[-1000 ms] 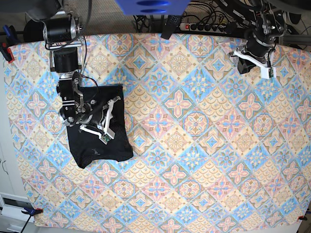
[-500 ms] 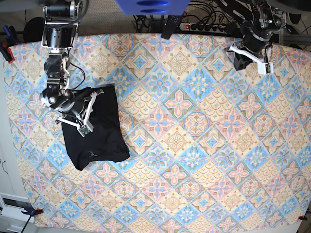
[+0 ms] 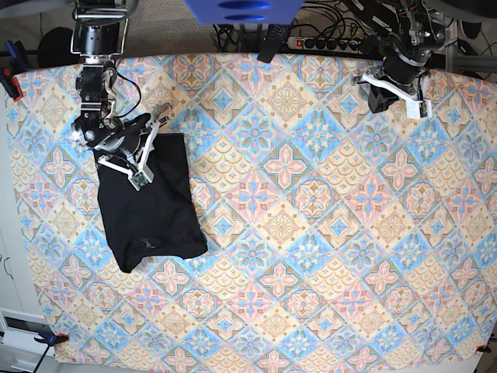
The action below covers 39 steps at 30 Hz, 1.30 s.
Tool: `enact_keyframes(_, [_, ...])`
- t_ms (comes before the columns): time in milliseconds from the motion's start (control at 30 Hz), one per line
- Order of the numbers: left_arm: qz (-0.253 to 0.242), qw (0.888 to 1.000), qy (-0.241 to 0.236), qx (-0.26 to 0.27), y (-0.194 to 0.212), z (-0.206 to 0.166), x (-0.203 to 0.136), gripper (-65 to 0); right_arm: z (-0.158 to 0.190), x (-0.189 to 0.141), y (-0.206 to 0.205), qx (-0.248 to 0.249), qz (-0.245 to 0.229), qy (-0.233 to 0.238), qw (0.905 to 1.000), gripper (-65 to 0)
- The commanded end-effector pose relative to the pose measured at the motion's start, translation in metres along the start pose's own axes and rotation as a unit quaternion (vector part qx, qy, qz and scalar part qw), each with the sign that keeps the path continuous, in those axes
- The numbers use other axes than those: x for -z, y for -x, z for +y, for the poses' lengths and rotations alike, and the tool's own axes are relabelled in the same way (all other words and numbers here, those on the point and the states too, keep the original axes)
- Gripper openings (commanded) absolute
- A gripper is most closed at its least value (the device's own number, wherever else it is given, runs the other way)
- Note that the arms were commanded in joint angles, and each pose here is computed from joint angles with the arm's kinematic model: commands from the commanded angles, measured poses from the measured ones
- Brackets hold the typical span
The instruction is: Fold the T-shirt properly
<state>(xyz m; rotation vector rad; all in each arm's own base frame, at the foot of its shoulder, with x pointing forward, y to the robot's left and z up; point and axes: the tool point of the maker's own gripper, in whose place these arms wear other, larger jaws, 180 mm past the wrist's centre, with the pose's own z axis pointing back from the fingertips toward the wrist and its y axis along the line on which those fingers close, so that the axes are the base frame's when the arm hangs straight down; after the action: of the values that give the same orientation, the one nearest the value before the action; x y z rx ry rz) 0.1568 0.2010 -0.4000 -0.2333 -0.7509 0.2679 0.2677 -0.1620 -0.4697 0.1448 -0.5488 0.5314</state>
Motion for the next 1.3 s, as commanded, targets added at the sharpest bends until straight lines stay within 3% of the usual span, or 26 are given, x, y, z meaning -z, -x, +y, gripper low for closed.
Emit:
enact_keyframes(0, [-0.012,1.0,0.005,0.002,-0.006,-0.002,-0.003,-64.7,-0.007,-0.003,-0.006,-0.005,-0.005,0.005,1.0,-65.0])
enact_keyframes(300, [-0.005,1.0,0.003,0.0,0.0,0.0,-0.007,-64.8,-0.011,-0.011,-0.021,-0.014,-0.024,0.017,0.9995,-65.0])
enact_keyframes(433, [-0.003,1.0,0.003,0.009,0.001,-0.002,-0.013,-64.8,-0.021,-0.042,-0.055,-0.045,-0.072,0.057,0.9947,-65.0])
enact_keyframes(600, [-0.005,1.0,0.005,0.029,-0.001,-0.01,-0.036,-64.9,-0.03,-0.098,-0.043,-0.064,-0.063,0.124,0.9882,-65.0])
enact_keyframes(867, [0.053,0.998,-0.014,0.029,0.04,0.0,-0.065,-65.0,-0.032,-0.146,0.081,0.012,0.051,0.158,0.9861,-65.0])
enact_keyframes(1100, [0.107,0.994,-0.031,0.019,0.076,0.01,-0.087,-65.0,-0.025,-0.18,0.139,0.085,0.081,0.155,0.9808,-65.0])
enact_keyframes(1267, [0.154,0.985,-0.061,0.036,0.107,0.03,-0.093,-65.0,0.001,-0.195,0.196,0.112,0.153,0.129,0.9733,-65.0])
